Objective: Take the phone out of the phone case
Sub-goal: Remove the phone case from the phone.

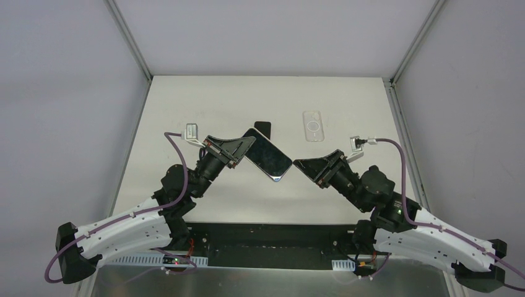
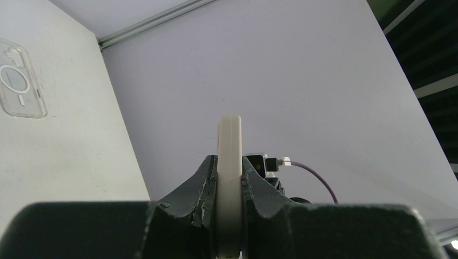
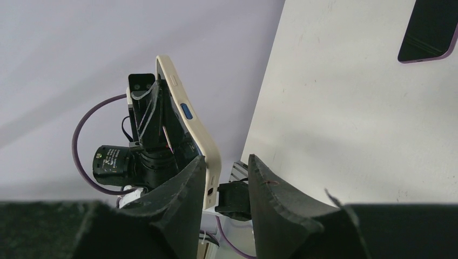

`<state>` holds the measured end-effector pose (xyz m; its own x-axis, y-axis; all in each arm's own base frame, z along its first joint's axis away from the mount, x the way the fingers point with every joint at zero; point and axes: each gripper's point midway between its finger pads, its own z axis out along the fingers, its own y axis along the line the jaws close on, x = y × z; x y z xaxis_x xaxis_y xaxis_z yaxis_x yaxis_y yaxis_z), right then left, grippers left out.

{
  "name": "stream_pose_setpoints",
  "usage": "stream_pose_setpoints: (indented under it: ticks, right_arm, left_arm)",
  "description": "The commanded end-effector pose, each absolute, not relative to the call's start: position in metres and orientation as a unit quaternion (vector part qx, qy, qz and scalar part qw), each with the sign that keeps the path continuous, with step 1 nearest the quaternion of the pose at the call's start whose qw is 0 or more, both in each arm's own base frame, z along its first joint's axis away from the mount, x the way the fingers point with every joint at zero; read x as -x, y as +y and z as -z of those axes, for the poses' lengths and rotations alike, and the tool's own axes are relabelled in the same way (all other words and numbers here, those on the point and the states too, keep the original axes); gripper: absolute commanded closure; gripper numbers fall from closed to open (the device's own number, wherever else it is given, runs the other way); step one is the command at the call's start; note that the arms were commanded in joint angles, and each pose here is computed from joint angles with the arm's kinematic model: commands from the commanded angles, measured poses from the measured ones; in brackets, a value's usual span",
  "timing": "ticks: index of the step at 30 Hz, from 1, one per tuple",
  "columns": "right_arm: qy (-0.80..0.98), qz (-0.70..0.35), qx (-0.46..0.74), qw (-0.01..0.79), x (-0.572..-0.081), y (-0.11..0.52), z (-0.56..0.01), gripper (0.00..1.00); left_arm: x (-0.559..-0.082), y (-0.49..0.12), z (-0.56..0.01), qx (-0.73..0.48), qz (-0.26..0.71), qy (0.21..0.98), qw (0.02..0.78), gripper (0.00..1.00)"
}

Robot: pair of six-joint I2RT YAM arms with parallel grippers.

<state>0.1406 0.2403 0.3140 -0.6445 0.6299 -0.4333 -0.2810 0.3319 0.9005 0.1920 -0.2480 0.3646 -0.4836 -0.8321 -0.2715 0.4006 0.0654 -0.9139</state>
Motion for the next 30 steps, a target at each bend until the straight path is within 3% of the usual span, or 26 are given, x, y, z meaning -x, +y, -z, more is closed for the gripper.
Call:
stream_pose_setpoints:
  ticks: [1,30]
  right_arm:
    - [0.697,-0.577,-0.128,0.407,-0.142,0.241,-0.328,0.63]
    - [0.726,-0.548,-0.145,0.39,-0.149,0.248,-0.299,0.68]
  left_arm:
    - [-0.175,-0.236,-0.416,0.191,0.716,0.488,0.461,1.0]
    - [-0.171,-0.234,-0.428,0.185,0.724,0.478,0.461,1.0]
